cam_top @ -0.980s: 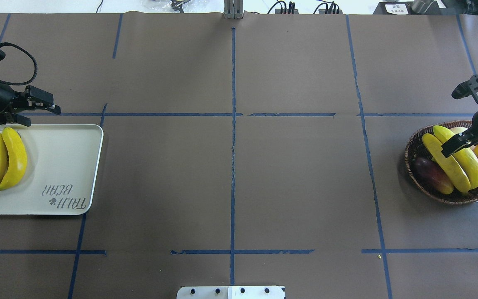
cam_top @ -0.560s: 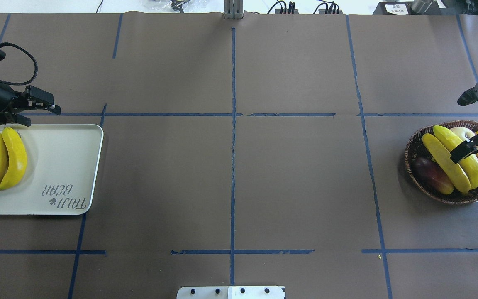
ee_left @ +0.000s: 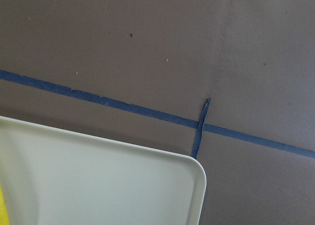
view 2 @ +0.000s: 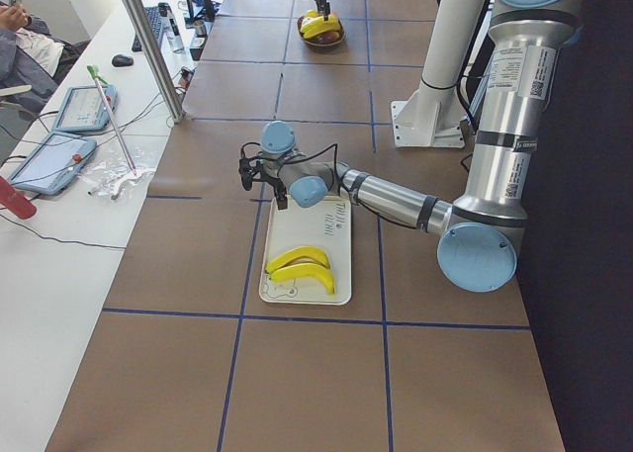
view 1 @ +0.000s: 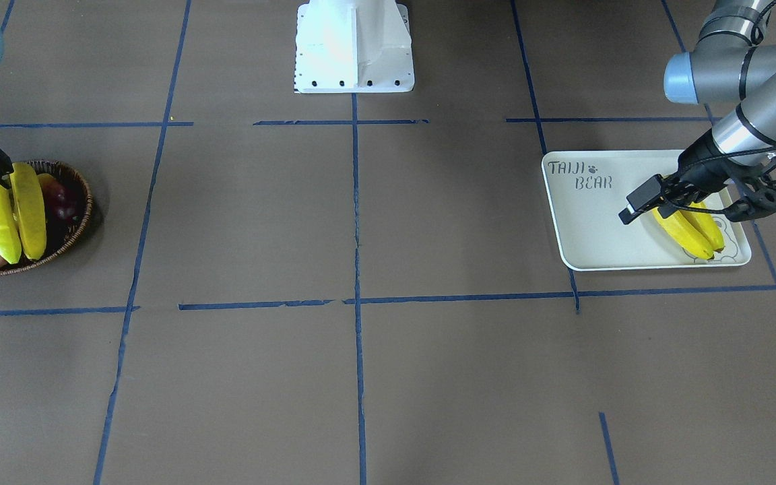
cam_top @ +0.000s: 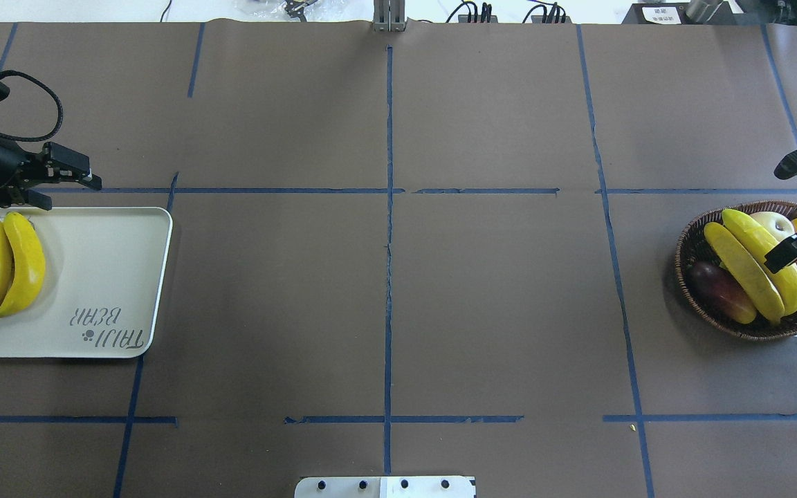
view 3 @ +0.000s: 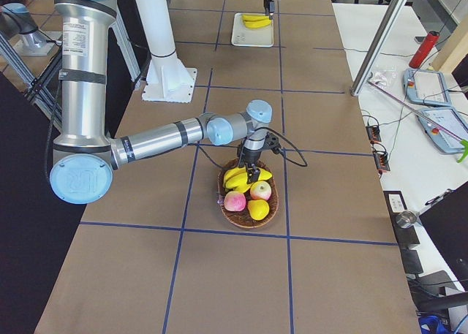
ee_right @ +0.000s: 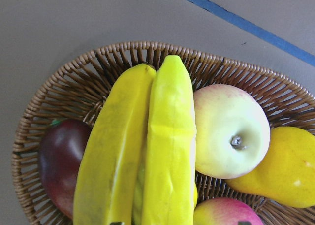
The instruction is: Transfer all bananas from basket to plate
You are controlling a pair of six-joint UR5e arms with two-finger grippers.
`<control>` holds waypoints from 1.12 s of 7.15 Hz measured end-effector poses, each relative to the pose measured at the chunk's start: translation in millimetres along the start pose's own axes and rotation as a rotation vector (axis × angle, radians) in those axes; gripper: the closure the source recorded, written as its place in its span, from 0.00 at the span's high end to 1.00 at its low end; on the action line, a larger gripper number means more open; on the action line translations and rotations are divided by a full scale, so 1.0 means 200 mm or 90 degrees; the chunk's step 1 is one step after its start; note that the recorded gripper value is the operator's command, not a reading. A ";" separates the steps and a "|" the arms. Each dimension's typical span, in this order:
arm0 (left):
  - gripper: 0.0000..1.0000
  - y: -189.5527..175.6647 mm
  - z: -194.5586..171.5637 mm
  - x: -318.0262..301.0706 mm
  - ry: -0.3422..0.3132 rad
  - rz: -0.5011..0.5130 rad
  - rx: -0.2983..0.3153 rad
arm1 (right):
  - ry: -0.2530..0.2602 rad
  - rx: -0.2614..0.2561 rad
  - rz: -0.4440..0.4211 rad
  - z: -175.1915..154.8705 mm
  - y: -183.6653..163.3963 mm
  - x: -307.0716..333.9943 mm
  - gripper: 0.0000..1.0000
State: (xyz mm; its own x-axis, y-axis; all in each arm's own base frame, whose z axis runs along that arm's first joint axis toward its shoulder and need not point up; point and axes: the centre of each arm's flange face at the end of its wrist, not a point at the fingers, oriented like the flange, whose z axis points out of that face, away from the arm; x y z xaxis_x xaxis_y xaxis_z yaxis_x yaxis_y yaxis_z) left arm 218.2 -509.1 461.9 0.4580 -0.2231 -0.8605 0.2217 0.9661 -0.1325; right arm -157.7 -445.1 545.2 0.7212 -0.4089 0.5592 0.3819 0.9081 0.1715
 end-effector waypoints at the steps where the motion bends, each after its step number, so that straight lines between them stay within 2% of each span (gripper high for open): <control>1: 1.00 0.00 0.00 0.00 0.000 0.000 0.000 | 0.004 -0.005 0.004 0.02 0.00 0.02 0.83; 5: 1.00 0.00 0.00 0.00 0.000 0.000 -0.001 | 0.009 -0.018 0.007 0.09 -0.02 0.02 0.82; 8: 1.00 0.00 0.00 0.00 0.000 0.000 -0.001 | 0.005 -0.021 0.002 0.10 -0.04 -0.02 0.74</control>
State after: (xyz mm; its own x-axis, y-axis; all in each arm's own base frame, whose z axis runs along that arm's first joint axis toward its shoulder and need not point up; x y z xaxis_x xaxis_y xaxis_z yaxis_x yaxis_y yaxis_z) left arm 218.5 -509.4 462.2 0.4575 -0.2230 -0.8608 0.2204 0.9663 -0.1332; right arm -174.6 -449.0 558.7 0.7269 -0.4069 0.5532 0.3987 0.9059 0.1425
